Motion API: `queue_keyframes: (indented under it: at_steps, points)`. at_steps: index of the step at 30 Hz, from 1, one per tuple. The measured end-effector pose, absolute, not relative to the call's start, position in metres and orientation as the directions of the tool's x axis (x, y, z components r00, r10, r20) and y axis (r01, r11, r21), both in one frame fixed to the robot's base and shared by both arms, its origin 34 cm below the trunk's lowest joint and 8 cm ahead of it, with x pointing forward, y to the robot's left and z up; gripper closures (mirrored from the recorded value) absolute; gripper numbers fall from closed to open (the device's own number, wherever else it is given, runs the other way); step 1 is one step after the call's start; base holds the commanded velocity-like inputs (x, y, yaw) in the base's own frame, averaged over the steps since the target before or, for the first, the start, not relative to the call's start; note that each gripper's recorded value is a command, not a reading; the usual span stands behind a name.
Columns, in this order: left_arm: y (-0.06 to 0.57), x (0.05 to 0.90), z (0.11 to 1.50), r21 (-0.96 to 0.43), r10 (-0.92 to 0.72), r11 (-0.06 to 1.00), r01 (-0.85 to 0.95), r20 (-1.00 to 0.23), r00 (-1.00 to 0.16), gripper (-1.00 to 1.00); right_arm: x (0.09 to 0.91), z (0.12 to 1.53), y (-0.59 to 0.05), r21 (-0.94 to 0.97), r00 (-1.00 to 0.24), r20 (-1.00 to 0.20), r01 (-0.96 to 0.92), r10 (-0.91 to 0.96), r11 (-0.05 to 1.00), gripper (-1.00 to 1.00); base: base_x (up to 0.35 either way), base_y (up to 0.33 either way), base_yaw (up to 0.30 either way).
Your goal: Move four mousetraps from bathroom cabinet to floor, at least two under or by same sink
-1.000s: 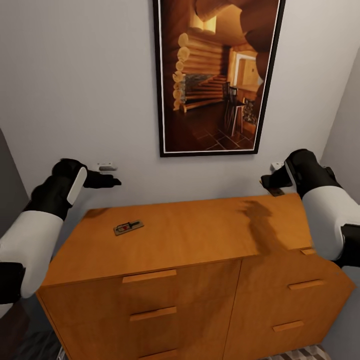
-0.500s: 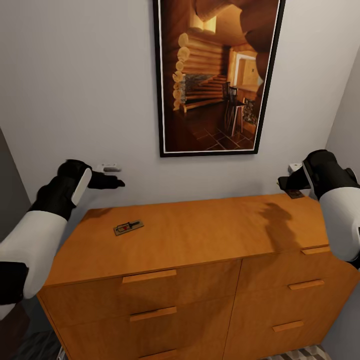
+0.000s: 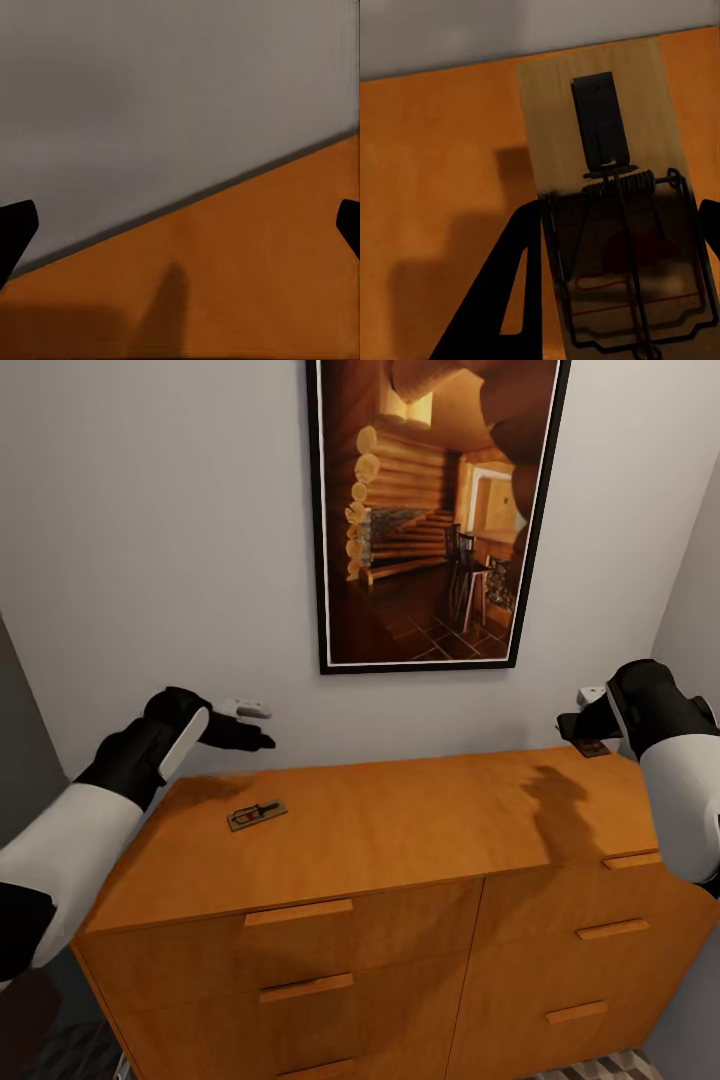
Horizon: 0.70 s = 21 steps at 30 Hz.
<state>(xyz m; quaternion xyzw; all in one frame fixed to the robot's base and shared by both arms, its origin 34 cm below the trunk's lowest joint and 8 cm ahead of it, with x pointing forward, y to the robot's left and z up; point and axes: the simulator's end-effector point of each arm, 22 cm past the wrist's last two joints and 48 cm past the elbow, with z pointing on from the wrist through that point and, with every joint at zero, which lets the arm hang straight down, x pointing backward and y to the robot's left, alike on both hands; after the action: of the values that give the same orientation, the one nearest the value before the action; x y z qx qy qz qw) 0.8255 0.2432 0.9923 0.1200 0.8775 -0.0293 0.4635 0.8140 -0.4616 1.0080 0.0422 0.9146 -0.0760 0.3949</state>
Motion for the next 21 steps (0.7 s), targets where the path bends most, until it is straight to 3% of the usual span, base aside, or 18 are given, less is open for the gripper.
queue_keyframes:
  at_steps: [13, 21]
  points:
    - [0.257, 0.823, 0.988, 0.082, 0.202, 0.968, 0.235, -0.812, -0.548, -1.0, 0.814, 1.007, -0.462, -0.109, -0.686, -0.728, 0.138, 0.015, 0.984, 1.0, -0.293, 0.0, 0.0]
    - [0.264, 0.823, 0.988, 0.082, 0.197, 0.971, 0.226, -0.81, -0.553, -1.0, 0.814, 1.008, -0.461, -0.109, -0.685, -0.728, 0.137, 0.015, 0.985, 1.0, -0.086, 0.0, 0.0]
